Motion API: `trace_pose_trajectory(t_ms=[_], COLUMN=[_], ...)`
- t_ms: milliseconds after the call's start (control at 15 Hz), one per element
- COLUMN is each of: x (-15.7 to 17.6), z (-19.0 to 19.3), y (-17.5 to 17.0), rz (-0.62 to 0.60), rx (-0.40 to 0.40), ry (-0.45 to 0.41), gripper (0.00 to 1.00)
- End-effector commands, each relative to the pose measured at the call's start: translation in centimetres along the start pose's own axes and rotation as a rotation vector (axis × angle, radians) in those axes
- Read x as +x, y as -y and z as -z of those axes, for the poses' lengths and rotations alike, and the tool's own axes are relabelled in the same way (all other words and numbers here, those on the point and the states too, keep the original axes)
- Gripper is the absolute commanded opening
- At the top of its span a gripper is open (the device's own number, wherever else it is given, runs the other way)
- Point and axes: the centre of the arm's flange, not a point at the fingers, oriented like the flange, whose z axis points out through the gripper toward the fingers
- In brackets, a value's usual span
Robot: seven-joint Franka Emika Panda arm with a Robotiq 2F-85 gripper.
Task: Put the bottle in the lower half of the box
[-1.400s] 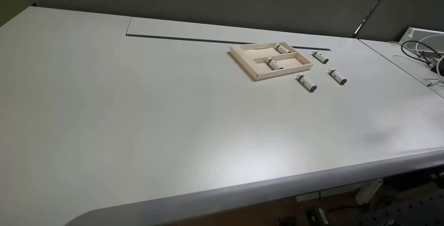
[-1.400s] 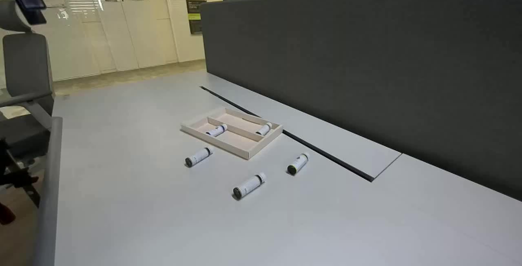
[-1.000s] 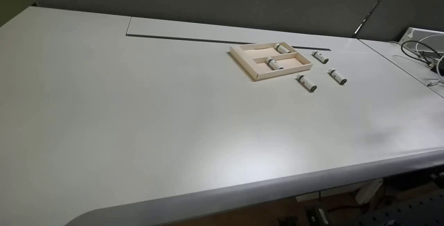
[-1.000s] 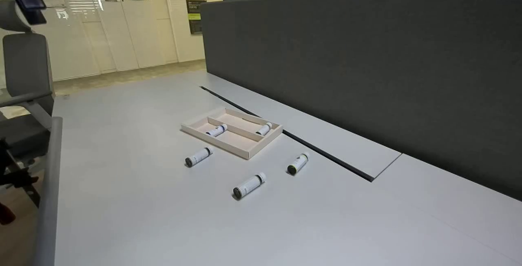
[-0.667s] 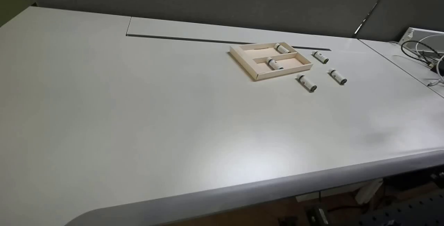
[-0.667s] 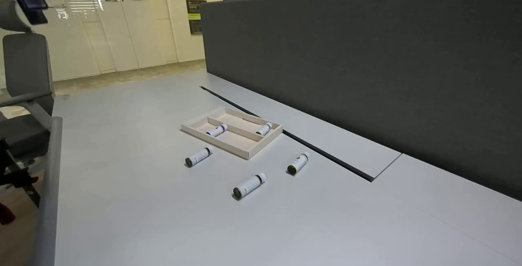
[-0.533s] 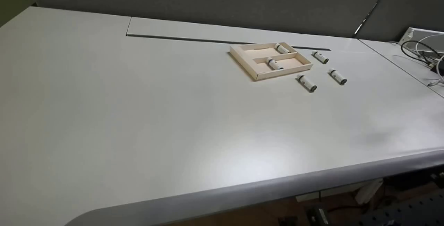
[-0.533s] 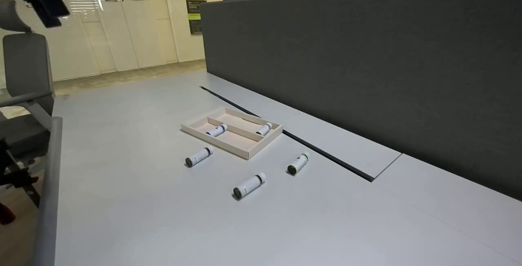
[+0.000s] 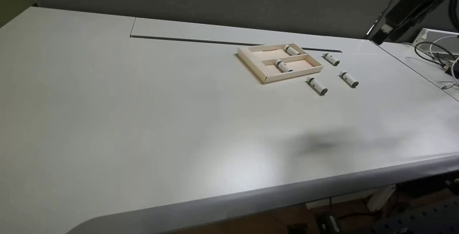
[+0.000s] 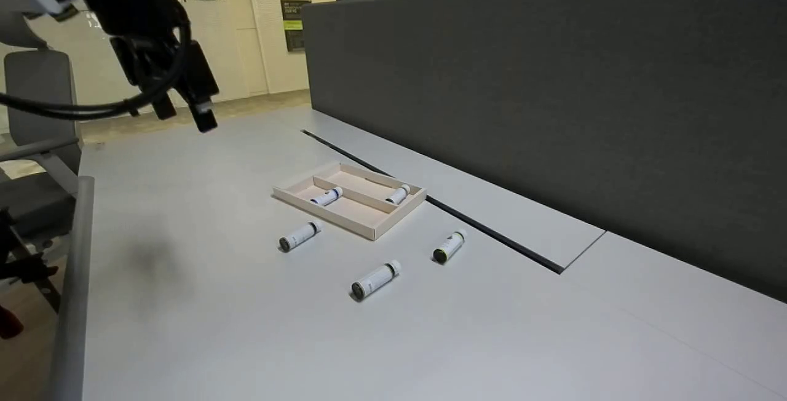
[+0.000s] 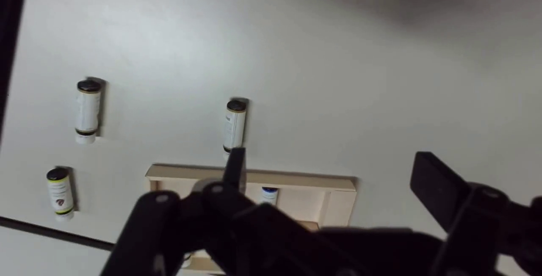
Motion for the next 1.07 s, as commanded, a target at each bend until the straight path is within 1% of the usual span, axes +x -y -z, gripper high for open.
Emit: trace_pose_trajectory(t_ms=[0,67,133,200,267,333,400,800,1000], x=[5.9,7.0,8.1,9.3,5.0,5.6,5.6,5.4,6.8], z=[-6.1,-7.3,-8.6,-9.8,-7.1,-8.4,-9.0,-7.7,-10.3], y=[-3.3,-3.9,-4.4,-4.9,-2.6,-3.1,-3.1,-2.7,-5.6], rz=[0.029,0.023,0.015,-0.002,0.03,0.029,0.03,0.033,-0.035], rx=[-0.014,-0.016,-0.039,-0.065,-0.026,-0.033,-0.028,-0.028,-0.026], ry=[0.07,0.092,0.114,0.161,0.106,0.122,0.127,0.108,0.103], gripper=[1.0,1.0,1.0,1.0,1.0,1.0,1.0,1.0,1.0])
